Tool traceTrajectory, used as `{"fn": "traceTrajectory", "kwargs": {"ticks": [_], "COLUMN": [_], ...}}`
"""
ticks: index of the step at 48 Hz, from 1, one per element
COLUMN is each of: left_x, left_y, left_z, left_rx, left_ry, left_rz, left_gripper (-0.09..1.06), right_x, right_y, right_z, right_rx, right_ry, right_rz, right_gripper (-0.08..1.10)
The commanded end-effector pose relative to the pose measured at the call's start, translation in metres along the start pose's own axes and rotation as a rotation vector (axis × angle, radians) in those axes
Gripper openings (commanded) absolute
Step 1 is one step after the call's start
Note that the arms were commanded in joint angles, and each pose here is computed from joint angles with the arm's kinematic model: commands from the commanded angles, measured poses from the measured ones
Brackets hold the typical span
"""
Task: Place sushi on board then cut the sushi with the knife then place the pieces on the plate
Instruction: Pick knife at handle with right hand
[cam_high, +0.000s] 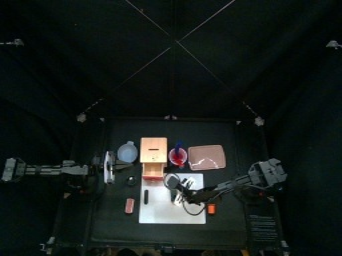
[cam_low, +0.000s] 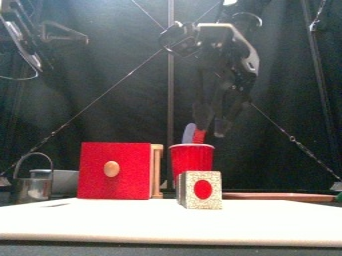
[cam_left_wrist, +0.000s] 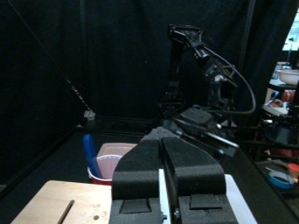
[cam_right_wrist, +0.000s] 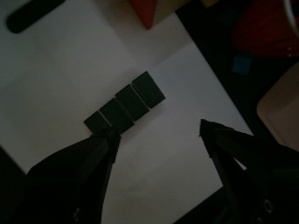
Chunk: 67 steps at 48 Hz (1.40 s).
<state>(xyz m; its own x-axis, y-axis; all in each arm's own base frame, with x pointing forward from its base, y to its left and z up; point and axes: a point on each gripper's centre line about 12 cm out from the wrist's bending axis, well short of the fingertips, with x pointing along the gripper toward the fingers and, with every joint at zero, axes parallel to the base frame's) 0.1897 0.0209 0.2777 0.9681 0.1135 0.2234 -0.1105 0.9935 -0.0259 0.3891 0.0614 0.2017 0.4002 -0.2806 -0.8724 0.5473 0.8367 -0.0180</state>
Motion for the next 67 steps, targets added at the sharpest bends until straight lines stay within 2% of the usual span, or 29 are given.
{"fn": "traceTrajectory", "kwargs": {"ticks": [1, 9, 18, 26, 36, 43, 67], "left_x": [0.006, 0.006, 0.006, 0.005, 0.005, 0.005, 0.003], "left_y": [0.001, 0.003, 0.012, 0.017, 0.019, 0.021, 0.024], "left_z": [0.011, 0.01, 0.011, 0.009, 0.01, 0.01, 0.007], "left_rx": [0.001, 0.007, 0.018, 0.019, 0.005, -0.005, -0.003], "left_ry": [-0.034, -0.031, -0.032, -0.028, -0.031, -0.03, -0.023], "left_rz": [0.005, 0.017, 0.06, 0.085, 0.102, 0.116, 0.131], "left_gripper": [0.3, 0.3, 0.3, 0.3, 0.3, 0.3, 0.3], "right_x": [-0.041, -0.071, -0.084, -0.071, -0.054, -0.044, -0.009], "right_y": [-0.036, -0.084, -0.121, -0.134, -0.142, -0.134, -0.115], "right_z": [0.015, 0.024, 0.047, 0.067, 0.08, 0.084, 0.103], "right_rx": [0.085, 0.074, -0.024, -0.121, -0.233, -0.299, -0.393], "right_ry": [-0.06, -0.087, -0.073, -0.019, -0.005, 0.016, 0.096], "right_rz": [0.051, 0.017, 0.05, 0.093, 0.038, 0.048, 0.029], "right_gripper": [1.0, 1.0, 1.0, 1.0, 1.0, 1.0, 0.99]}}
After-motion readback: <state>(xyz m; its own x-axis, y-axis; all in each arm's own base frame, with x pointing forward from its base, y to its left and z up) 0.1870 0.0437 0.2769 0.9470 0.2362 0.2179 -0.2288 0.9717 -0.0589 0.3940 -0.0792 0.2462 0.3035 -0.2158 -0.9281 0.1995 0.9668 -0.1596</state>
